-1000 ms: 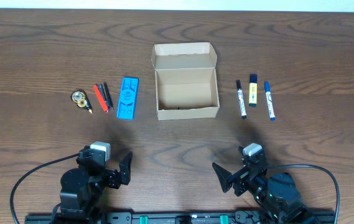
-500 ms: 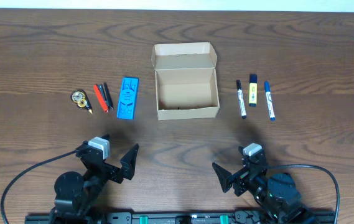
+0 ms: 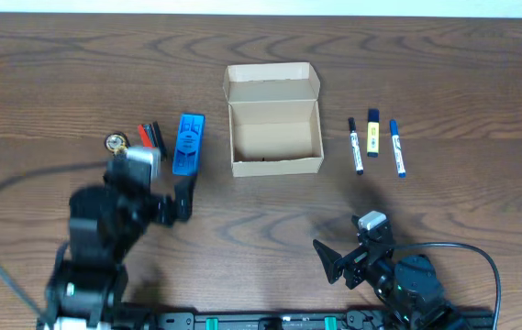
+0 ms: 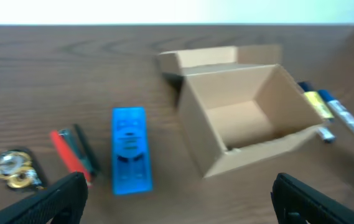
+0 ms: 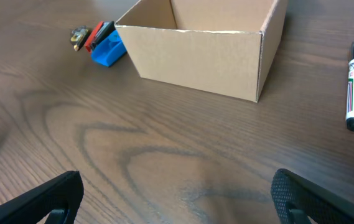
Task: Pack container
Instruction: 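Reach the left gripper to the blue whiteboard duster and grasp it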
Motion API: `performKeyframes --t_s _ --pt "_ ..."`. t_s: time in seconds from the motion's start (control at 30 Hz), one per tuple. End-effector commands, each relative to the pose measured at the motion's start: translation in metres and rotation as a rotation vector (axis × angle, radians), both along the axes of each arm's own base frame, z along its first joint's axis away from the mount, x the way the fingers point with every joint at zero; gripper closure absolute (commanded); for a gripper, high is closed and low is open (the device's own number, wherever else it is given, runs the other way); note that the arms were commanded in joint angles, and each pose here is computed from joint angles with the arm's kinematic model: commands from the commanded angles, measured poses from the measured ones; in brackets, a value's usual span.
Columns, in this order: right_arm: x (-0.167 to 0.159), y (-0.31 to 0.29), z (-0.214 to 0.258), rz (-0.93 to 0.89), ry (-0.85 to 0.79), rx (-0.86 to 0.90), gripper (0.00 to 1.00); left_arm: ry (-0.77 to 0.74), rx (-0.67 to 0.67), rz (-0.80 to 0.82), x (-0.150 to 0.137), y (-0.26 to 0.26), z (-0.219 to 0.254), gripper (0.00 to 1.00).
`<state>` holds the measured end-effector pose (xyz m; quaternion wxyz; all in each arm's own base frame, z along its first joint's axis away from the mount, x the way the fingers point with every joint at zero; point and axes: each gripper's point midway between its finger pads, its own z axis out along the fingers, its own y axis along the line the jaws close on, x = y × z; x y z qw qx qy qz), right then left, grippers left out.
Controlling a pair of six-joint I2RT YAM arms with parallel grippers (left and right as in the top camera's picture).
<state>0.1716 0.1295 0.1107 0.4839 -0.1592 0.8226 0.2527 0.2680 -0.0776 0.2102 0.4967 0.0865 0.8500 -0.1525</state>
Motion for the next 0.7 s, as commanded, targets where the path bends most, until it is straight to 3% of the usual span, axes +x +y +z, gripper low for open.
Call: performKeyframes --t_s 0.0,0.33,0.67 --pt "0.0 0.0 -0.001 0.005 -0.013 -0.015 0.01 0.055 0.117 0.102 0.029 0.02 -0.006 0.05" --pt "0.0 0.0 -0.001 0.005 -0.013 -0.015 0.01 0.188 0.159 0.118 0.118 0.011 -0.052 0.05" --pt "0.0 0.0 -0.001 0.005 -0.013 -0.015 0.01 0.277 0.179 0.112 0.142 0.008 -0.113 0.05"
